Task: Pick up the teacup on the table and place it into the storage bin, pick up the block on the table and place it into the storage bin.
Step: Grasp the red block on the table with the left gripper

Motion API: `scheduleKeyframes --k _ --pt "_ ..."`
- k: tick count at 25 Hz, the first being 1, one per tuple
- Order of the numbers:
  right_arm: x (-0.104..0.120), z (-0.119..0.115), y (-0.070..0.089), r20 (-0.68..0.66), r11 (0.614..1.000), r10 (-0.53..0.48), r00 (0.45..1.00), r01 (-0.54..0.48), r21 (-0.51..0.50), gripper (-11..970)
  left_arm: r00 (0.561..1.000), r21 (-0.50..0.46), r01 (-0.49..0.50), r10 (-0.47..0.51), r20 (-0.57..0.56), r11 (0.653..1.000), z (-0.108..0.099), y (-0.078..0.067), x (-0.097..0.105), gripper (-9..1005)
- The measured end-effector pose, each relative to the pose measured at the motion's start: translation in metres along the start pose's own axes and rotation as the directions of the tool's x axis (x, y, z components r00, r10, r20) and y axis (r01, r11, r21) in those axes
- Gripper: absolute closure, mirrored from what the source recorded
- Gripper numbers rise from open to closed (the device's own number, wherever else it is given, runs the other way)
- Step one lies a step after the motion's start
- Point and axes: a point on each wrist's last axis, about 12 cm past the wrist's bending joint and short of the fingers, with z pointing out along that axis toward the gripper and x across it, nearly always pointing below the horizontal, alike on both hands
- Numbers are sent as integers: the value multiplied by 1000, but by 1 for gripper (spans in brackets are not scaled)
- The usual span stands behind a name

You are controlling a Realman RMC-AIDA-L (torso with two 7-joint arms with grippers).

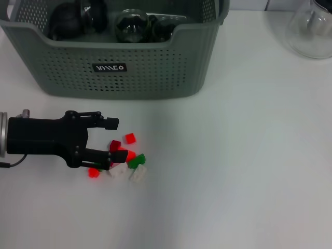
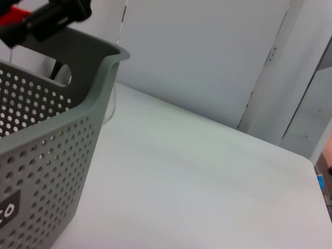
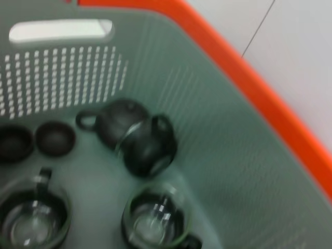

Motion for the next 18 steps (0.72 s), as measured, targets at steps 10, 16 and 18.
scheduleKeyframes --k 10,16,18 --pt "-10 -87 21 367 984 10 930 57 -170 350 1000 -2 3 -3 0 1000 -1 0 1 130" --pt "35 -120 55 441 907 41 896 152 -393 349 1000 -6 6 -6 -6 1000 -3 0 3 130" --pt "54 -122 64 411 873 48 910 161 -460 349 1000 -7 8 -8 -12 1000 -4 0 3 130"
